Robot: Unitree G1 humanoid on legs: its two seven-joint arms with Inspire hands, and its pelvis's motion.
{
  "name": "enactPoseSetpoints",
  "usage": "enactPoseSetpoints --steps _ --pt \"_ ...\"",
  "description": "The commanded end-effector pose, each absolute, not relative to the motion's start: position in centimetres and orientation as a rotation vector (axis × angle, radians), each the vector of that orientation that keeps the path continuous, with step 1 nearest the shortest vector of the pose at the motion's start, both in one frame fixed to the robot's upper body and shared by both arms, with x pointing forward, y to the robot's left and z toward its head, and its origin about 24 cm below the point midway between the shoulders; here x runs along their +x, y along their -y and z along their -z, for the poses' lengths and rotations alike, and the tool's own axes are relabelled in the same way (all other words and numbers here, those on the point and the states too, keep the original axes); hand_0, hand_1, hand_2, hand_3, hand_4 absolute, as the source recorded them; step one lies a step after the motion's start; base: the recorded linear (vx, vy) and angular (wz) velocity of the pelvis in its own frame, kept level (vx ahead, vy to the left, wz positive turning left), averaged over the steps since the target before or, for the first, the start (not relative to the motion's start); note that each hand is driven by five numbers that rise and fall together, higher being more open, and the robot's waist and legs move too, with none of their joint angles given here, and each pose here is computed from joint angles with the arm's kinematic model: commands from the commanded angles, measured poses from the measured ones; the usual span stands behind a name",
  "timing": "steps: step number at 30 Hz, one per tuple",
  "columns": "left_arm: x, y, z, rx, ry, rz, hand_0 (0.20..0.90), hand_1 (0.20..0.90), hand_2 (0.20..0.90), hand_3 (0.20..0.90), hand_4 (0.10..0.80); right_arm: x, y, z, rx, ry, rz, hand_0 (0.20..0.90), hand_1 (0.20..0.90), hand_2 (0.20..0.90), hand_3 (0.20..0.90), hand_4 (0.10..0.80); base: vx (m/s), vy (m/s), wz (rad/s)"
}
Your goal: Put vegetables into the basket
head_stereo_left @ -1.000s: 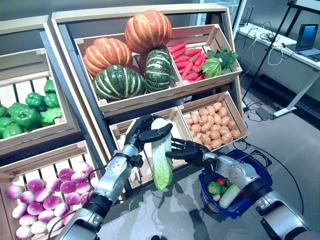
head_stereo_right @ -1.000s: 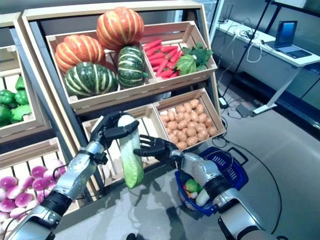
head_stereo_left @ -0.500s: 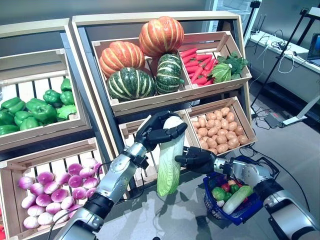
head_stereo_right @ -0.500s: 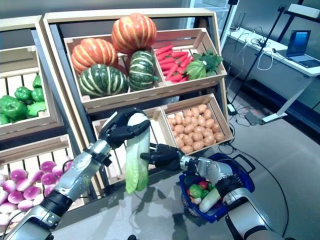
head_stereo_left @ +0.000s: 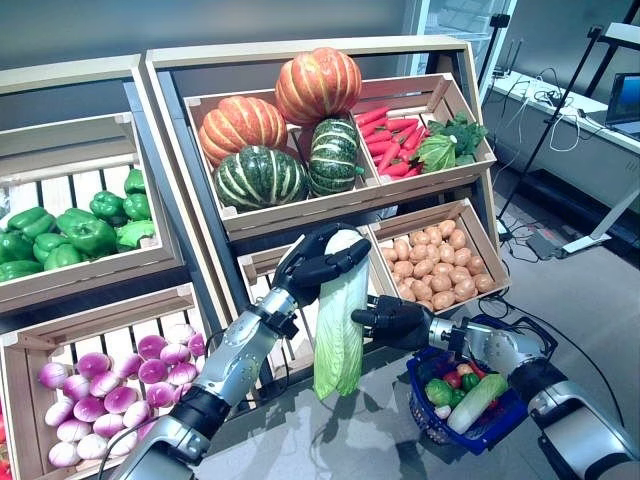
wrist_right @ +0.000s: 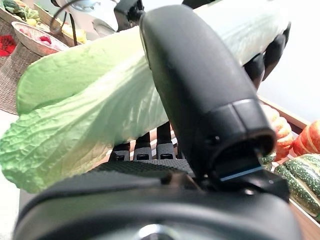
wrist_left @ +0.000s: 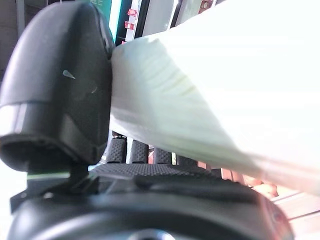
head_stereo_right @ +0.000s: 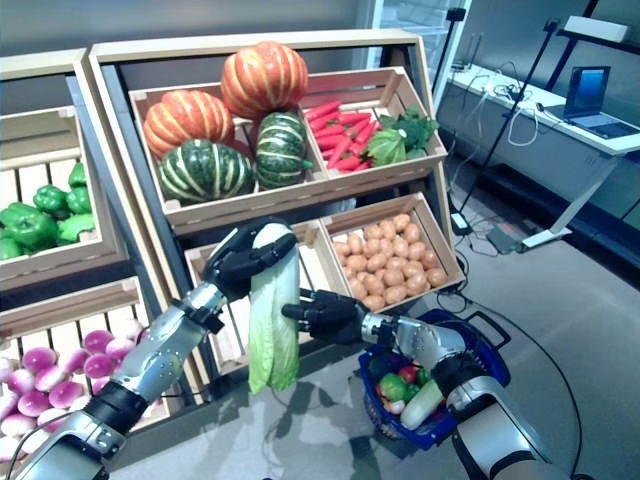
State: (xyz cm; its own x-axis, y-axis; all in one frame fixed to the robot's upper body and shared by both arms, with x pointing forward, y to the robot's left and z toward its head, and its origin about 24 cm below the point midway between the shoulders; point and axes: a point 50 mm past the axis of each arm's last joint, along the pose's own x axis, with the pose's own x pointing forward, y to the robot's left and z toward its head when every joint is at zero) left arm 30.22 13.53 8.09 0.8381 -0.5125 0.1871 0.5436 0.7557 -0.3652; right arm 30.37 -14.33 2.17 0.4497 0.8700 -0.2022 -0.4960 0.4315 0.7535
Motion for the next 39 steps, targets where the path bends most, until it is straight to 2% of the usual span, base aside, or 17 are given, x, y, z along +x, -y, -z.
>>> enactPoseSetpoints --steps 1,12,13,18,19,28,32,39 --pt "30.4 -7.2 -14.1 -0.613 0.351 0.875 0.300 0.300 0.300 0.300 0.400 34.2 9.2 -10.0 0.965 -0.286 -1.136 0.300 0.300 0.300 0.300 0.400 0.000 0.000 0.00" --pt "30.5 -7.8 -13.8 -0.606 0.332 0.857 0.300 0.300 0.300 0.300 0.400 34.7 10.6 -10.2 0.960 -0.250 -1.046 0.300 0.300 0.300 0.300 0.400 0.000 0.000 0.00" --pt "30.5 -7.9 -13.6 -0.587 0.313 0.840 0.900 0.900 0.900 0.900 0.800 34.8 10.8 -10.3 0.946 -0.240 -1.027 0.300 0.300 0.300 0.300 0.400 0.000 0.000 0.00" --pt "30.5 -9.9 -12.5 -0.483 0.279 0.764 0.900 0.900 0.900 0.900 0.800 34.9 13.4 -9.8 0.814 -0.245 -0.876 0.300 0.300 0.300 0.300 0.400 0.000 0.000 0.00" --pt "30.6 -11.4 -12.3 -0.455 0.272 0.712 0.900 0.900 0.900 0.900 0.800 34.7 15.1 -9.1 0.742 -0.257 -0.803 0.300 0.300 0.300 0.300 0.400 0.000 0.000 0.00" --pt "30.1 -17.1 -10.5 -0.340 0.224 0.540 0.900 0.900 0.900 0.900 0.800 32.1 24.5 -6.0 0.584 -0.322 -0.449 0.300 0.300 0.300 0.300 0.400 0.019 -0.001 -0.10" --pt "30.1 -18.5 -9.8 -0.314 0.209 0.462 0.900 0.900 0.900 0.900 0.800 31.1 27.4 -5.4 0.565 -0.327 -0.315 0.300 0.300 0.300 0.300 0.400 0.025 -0.014 -0.08" --pt "30.8 -19.4 -10.5 -0.248 0.244 0.361 0.900 0.900 0.900 0.900 0.800 29.8 31.5 -4.6 0.517 -0.300 -0.068 0.300 0.300 0.300 0.300 0.400 0.025 -0.035 -0.12"
